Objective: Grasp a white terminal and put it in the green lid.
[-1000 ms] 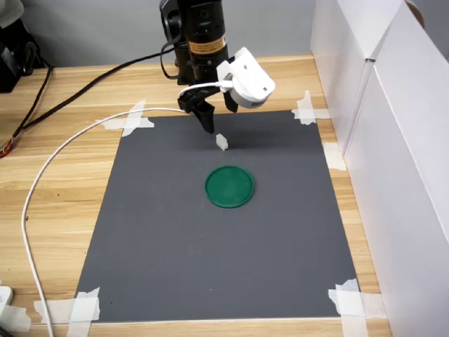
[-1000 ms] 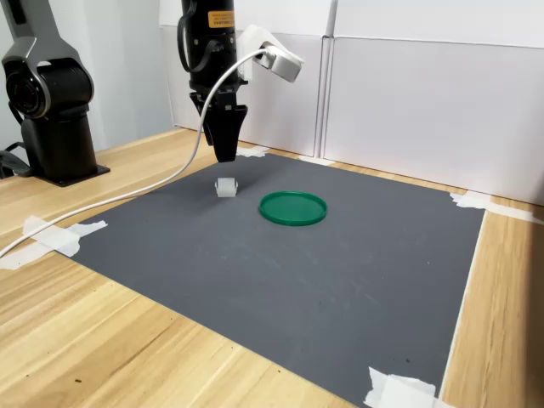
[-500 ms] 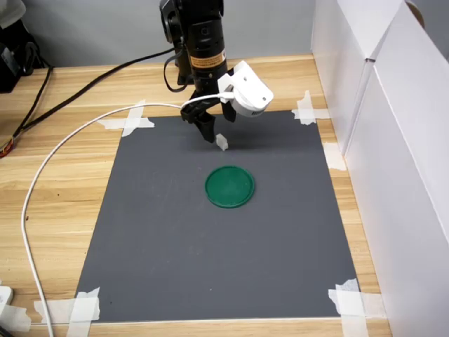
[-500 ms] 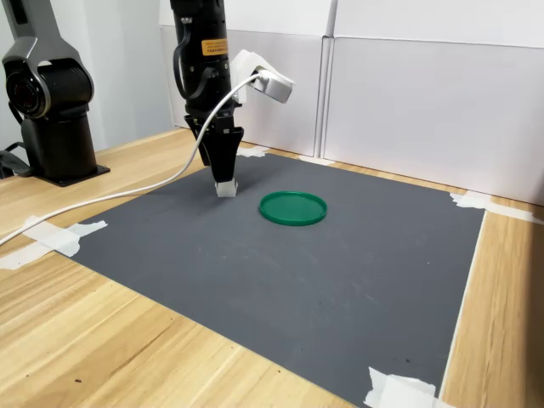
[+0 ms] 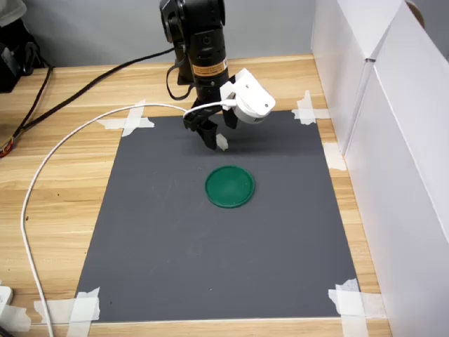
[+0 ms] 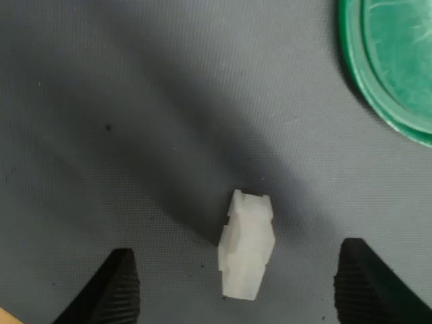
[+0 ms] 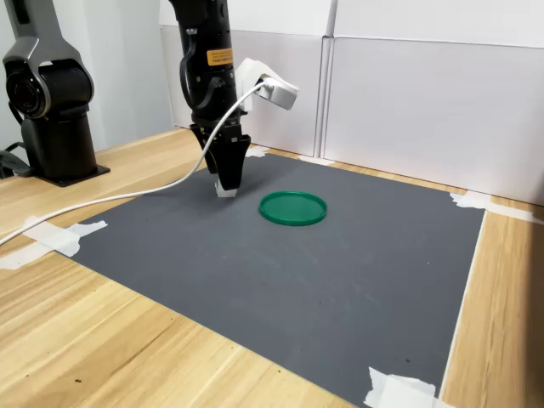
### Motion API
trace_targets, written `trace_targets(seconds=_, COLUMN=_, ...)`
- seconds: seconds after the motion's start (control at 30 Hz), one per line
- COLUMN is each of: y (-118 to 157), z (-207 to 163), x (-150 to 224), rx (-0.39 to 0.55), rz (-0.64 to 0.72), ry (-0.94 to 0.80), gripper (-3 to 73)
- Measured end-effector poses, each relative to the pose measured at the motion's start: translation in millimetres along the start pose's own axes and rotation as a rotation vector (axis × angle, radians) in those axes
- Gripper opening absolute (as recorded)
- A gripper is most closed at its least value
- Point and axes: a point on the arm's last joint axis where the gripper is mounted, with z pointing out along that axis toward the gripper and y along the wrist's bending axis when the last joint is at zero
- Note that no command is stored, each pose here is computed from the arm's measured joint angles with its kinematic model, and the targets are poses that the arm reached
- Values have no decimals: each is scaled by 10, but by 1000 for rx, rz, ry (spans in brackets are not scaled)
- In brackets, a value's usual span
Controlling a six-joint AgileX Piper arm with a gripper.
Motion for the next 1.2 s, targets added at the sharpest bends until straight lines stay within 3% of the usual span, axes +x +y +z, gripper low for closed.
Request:
trace_targets(seconds=0.4, y=-13, z=77, x=-9, rx=-8, rz=5, ry=13, gripper=698)
trace_targets(seconds=0.63, y=-15, z=111, x=-9, rx=-16, rz=20, ry=23, gripper=631)
trace_targets(seconds=0.87, y=-17, z=138, x=-8, rx=-21, rz=27, ry=31, gripper=436)
trace_targets(seconds=1.1, y=-20, z=139, x=-12, rx=-18, rz=29, ry=27, gripper=116)
trace_targets(seconds=1.2, y=-20, z=139, x=-12, rx=-18, rz=29, ry=27, gripper=88)
